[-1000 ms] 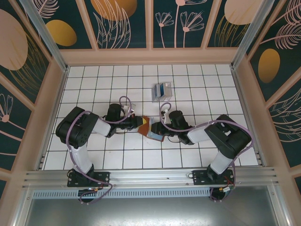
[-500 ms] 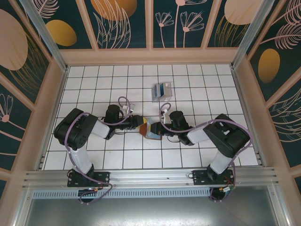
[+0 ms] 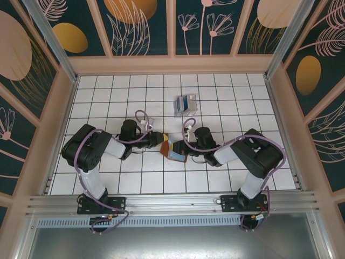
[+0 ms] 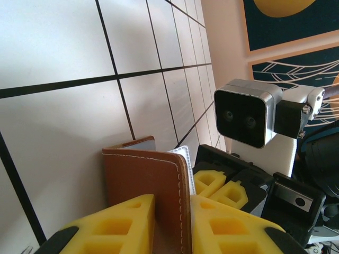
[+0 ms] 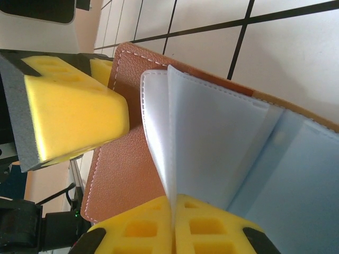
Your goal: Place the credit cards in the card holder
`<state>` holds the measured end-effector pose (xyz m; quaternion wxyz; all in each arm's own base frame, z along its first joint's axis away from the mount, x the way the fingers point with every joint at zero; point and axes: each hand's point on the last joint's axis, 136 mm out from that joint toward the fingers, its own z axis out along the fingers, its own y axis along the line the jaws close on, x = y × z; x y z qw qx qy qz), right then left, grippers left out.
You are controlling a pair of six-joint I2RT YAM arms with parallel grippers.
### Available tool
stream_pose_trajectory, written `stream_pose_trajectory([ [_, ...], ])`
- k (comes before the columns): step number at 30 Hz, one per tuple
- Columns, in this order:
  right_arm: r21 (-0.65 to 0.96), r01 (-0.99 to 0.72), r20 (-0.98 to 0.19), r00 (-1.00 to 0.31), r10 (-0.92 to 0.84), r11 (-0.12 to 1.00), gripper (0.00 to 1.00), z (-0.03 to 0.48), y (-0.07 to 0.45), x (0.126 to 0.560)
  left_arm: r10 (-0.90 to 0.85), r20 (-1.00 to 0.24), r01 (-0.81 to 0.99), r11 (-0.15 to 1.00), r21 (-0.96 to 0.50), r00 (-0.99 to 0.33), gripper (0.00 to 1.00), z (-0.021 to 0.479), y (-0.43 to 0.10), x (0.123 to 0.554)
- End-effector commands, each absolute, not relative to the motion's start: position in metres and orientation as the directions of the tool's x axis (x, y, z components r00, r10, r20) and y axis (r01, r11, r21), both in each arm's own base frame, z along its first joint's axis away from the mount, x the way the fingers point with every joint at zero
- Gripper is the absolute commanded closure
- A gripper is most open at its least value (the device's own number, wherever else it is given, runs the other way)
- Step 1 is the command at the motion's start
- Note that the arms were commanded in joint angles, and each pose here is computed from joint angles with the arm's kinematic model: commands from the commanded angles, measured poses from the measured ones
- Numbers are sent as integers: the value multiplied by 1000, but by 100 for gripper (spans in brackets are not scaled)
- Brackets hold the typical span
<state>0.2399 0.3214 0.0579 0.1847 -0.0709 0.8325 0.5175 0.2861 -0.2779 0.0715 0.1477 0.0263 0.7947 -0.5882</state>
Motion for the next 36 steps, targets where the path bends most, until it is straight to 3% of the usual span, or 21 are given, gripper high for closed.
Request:
stream_pose_trajectory([
  [1,851,-343,-403,-912,76,398,93,71,328,243,-120,-303,256,301,-919,-945,75,76,-280,290],
  [9,855,-337,-393,-917,69,394,94,69,330,244,-112,-303,256,315,-914,-946,74,71,-280,292],
  [17,855,-339,-393,-917,65,392,95,70,331,243,-121,-295,244,319,-916,-948,88,67,-279,293],
  [21,853,-344,-397,-916,60,393,94,71,332,243,-122,-294,243,318,-916,-948,84,68,-281,295],
  [26,851,-343,-396,-916,58,399,94,69,333,244,-124,-292,241,316,-918,-948,72,69,-281,296],
  [30,850,-343,-395,-917,55,400,94,67,334,244,-122,-294,245,311,-918,-948,69,70,-281,296],
  [32,852,-341,-393,-918,55,396,94,67,334,244,-123,-289,239,314,-919,-949,70,68,-281,296],
  [36,854,-347,-396,-917,53,388,95,70,335,244,-124,-279,228,317,-921,-952,84,65,-282,297],
])
